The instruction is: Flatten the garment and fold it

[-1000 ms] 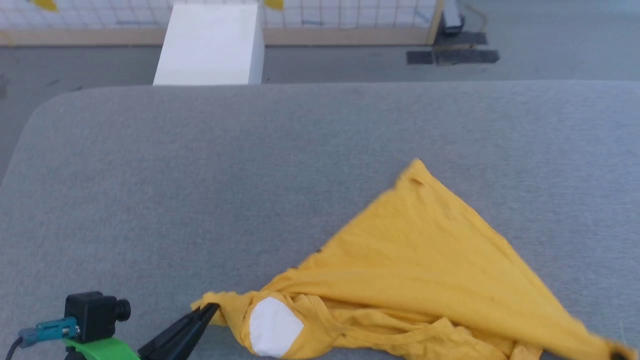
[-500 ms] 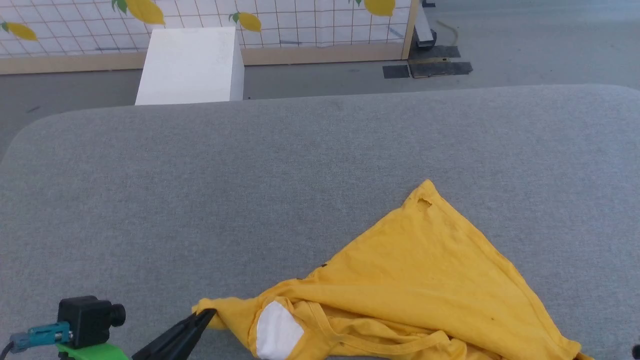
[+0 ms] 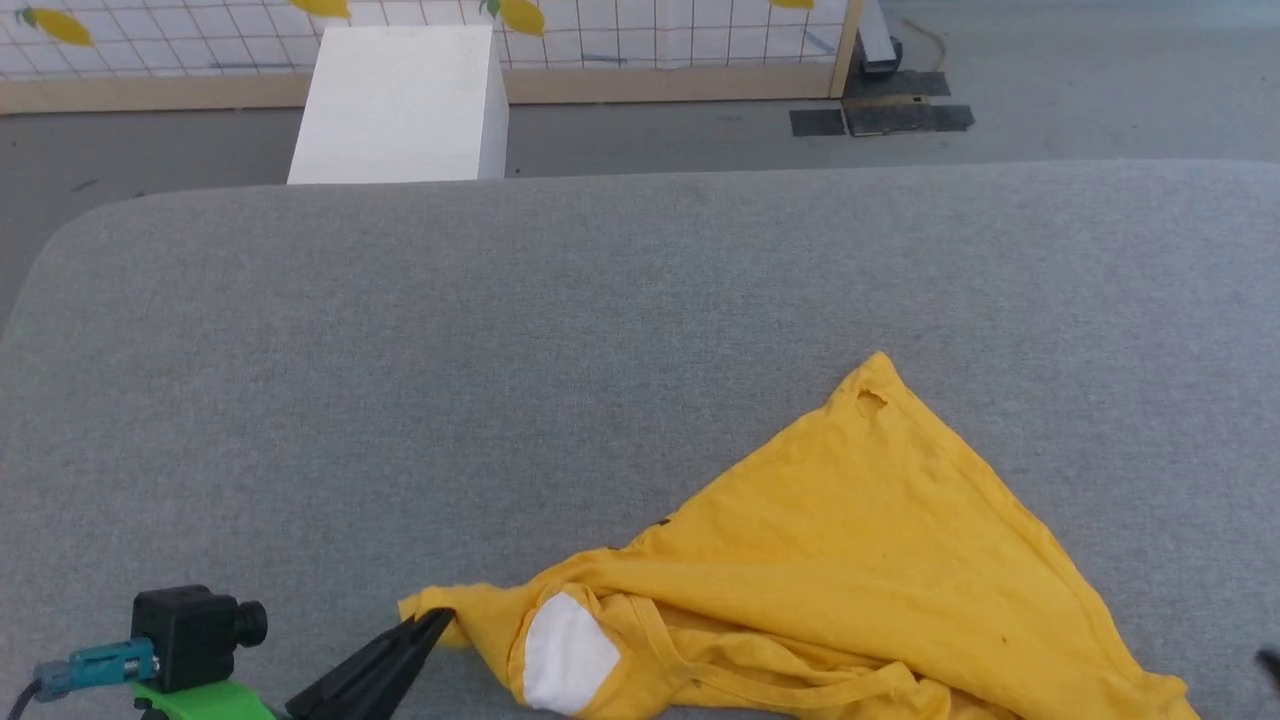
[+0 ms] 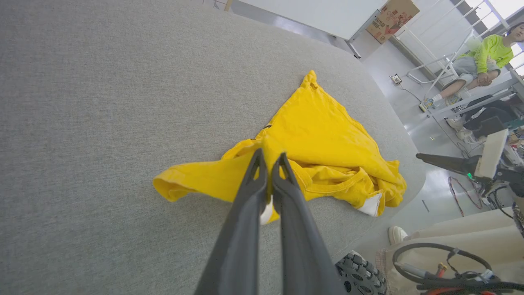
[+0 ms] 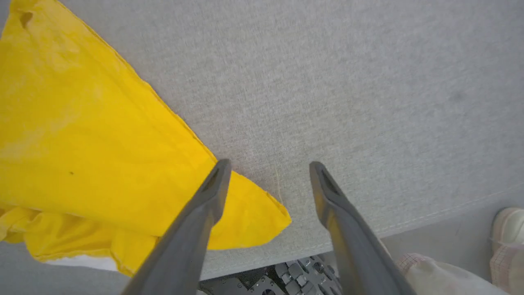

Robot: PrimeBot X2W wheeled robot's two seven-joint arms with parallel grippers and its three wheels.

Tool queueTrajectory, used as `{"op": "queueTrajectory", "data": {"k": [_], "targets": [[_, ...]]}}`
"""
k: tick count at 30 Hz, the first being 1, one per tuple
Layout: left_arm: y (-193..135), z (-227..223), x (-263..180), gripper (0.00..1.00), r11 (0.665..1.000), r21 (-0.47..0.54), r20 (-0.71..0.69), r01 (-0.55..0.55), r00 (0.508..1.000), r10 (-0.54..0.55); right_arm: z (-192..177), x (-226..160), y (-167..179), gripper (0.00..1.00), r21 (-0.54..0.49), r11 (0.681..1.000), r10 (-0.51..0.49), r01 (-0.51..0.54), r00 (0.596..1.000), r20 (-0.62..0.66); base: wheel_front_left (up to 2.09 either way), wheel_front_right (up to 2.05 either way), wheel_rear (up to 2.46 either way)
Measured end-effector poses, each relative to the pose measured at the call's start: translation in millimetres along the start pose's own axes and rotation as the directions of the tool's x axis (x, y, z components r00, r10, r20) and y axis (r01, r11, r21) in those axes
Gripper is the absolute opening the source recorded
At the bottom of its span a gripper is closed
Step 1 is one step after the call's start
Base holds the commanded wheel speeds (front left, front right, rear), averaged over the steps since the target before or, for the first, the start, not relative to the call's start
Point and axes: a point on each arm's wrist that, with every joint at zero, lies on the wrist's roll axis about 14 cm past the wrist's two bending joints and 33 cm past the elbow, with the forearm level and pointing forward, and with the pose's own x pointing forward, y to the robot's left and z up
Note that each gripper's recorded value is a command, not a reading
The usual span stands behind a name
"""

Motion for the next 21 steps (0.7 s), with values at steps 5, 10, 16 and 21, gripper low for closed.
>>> {"op": "queueTrajectory", "data": {"k": [5,10,16,21], "targets": [[3.3,2.1,4.4,0.00,1.000,-0.011,0.011,0.010,1.000,-0.010,92.1,-18.1,36.7,1.00,-0.172,0.985,0.063,-0.023,0.971,0.231,0.00,0.00,0.00],[9.6,6.3,10.6,0.00,1.000,-0.008,0.017,0.019,1.000,-0.019,132.4,5.9,108.2,1.00,-0.312,0.943,0.206,-0.118,0.942,0.265,0.00,0.00,0.00],[17.5,7.3,16.3,0.00,1.000,-0.007,0.002,0.026,1.000,-0.025,125.7,61.0,161.5,1.00,-0.404,0.894,0.262,-0.196,0.958,0.115,0.00,0.00,0.00],[30.7,6.3,17.6,0.00,1.000,-0.016,-0.006,-0.001,1.000,0.001,103.5,99.8,191.0,1.00,-0.459,0.854,0.261,-0.245,0.965,-0.030,0.00,0.00,0.00]]}}
